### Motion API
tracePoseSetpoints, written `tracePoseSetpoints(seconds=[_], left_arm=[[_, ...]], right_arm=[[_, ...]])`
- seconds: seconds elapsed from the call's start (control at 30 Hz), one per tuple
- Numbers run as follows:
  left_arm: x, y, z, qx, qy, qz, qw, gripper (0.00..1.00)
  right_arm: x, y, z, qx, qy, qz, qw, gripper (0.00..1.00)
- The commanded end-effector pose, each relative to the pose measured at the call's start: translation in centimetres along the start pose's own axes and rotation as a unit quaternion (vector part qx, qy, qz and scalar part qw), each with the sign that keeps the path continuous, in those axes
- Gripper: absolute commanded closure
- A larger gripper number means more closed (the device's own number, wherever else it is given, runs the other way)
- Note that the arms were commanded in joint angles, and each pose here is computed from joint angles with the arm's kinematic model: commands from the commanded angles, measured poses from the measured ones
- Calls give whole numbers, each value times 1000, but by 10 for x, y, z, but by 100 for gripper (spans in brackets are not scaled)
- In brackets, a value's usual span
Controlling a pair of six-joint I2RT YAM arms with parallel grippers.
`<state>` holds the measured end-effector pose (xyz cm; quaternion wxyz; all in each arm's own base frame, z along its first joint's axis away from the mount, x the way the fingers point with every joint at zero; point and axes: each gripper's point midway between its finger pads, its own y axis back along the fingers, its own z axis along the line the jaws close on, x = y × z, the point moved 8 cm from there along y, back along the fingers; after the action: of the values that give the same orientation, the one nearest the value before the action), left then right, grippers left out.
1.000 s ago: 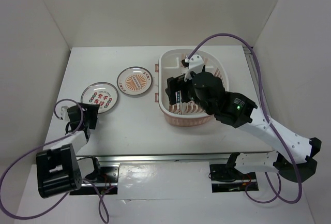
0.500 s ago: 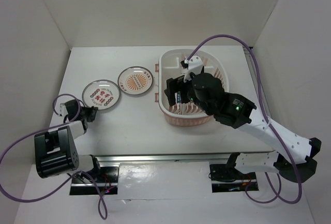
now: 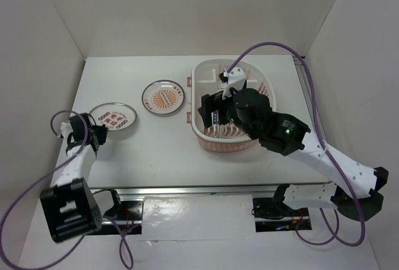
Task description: Load the plates into the dish rack
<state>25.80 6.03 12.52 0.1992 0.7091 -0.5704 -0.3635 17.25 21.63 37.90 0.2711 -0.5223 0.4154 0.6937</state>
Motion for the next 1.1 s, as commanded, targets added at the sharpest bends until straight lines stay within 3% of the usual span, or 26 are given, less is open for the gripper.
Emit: tracePoseSetpoints(seconds=[0.0, 0.1, 0.13, 0.2, 0.33, 0.37, 0.47, 0.5, 0.57, 0.7, 0.8, 0.97, 1.07], left_arm=[[-14, 39, -19, 45, -24, -45, 998, 100], [-22, 81, -69, 180, -93, -34, 979, 100], [-15, 93, -82, 237, -129, 11, 963, 100], [-14, 118, -106, 299, -193, 30, 934, 100], [0, 154, -124, 409, -283, 106, 861, 100], [4, 165, -127, 446, -303, 132, 832, 100], [12, 188, -128, 514, -345, 158, 769, 100], [14, 190, -125, 523, -355, 158, 759, 100], [17, 196, -125, 531, -363, 155, 750, 100], [30, 205, -123, 578, -369, 198, 700, 100], [36, 212, -125, 593, -371, 208, 683, 100], [40, 214, -130, 591, -371, 209, 685, 100], [41, 215, -129, 598, -368, 213, 679, 100]], right_arm=[[-11, -2, 8, -29, -2, -34, 999, 0], [-16, -3, 16, -69, 9, -50, 996, 0], [-23, -1, 18, -78, 11, -61, 995, 0], [-39, 3, 22, -93, 14, -78, 993, 0], [-61, -6, 28, -78, 25, -75, 994, 0], [-59, -20, 28, -84, 37, -57, 994, 0], [-72, -40, 10, -133, 17, -49, 990, 0], [-74, -45, 5, -143, 9, -51, 988, 0], [-76, -49, -5, -158, 1, -54, 986, 0], [-59, -70, -14, -177, -15, -29, 984, 0], [-45, -83, -12, -195, -28, -9, 980, 0], [-42, -85, 0, -223, -38, -14, 974, 0], [-38, -92, 4, -223, -42, -8, 974, 7]])
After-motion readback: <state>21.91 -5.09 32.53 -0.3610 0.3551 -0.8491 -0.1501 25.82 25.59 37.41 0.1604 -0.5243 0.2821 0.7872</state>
